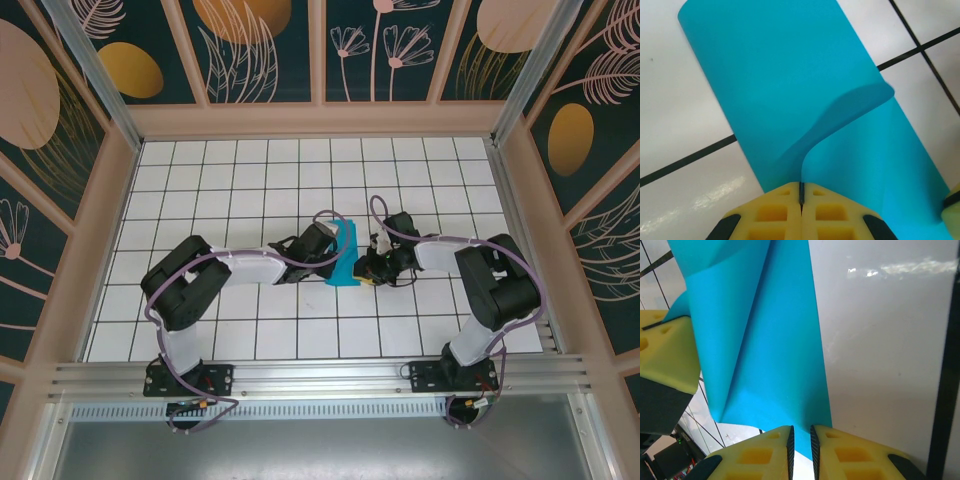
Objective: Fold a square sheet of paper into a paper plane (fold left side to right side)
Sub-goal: Fold the triangle a second time at the center of the table.
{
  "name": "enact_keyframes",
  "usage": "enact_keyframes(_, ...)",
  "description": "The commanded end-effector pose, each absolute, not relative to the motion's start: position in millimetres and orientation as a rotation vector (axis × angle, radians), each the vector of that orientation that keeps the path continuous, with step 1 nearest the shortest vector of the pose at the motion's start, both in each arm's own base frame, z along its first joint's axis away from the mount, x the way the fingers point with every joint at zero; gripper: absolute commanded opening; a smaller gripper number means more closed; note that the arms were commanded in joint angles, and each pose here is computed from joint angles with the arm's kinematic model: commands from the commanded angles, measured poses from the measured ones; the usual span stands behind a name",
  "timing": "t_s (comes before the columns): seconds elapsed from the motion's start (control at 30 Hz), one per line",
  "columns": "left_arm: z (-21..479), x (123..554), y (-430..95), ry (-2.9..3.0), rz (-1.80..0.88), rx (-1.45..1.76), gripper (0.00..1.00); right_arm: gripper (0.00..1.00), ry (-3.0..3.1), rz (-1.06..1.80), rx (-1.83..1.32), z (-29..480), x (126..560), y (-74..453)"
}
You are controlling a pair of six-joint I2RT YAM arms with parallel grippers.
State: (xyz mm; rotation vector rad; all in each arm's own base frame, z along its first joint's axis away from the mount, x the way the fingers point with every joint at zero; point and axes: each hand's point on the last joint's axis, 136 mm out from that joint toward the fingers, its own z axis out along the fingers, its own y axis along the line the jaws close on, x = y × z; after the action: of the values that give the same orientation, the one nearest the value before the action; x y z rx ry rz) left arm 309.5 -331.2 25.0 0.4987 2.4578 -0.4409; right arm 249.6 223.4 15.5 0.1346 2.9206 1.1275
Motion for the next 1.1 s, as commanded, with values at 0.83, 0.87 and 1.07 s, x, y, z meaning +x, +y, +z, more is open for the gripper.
enact_keyframes(0.83, 13, 296, -320, 2.503, -0.443, 0.525, 0.05, 0.22, 3.034, 0.988, 0.130, -12, 238, 215)
enact_keyframes(0.87, 13, 297, -320, 2.503, -0.441, 0.524, 0.05, 0.22, 3.034, 0.988, 0.132, -12, 238, 214)
enact_keyframes(1.07, 15, 303, -318, 2.487, -0.408, 0.498, 0.05, 0.22, 3.035, 0.987, 0.130, -12, 238, 215)
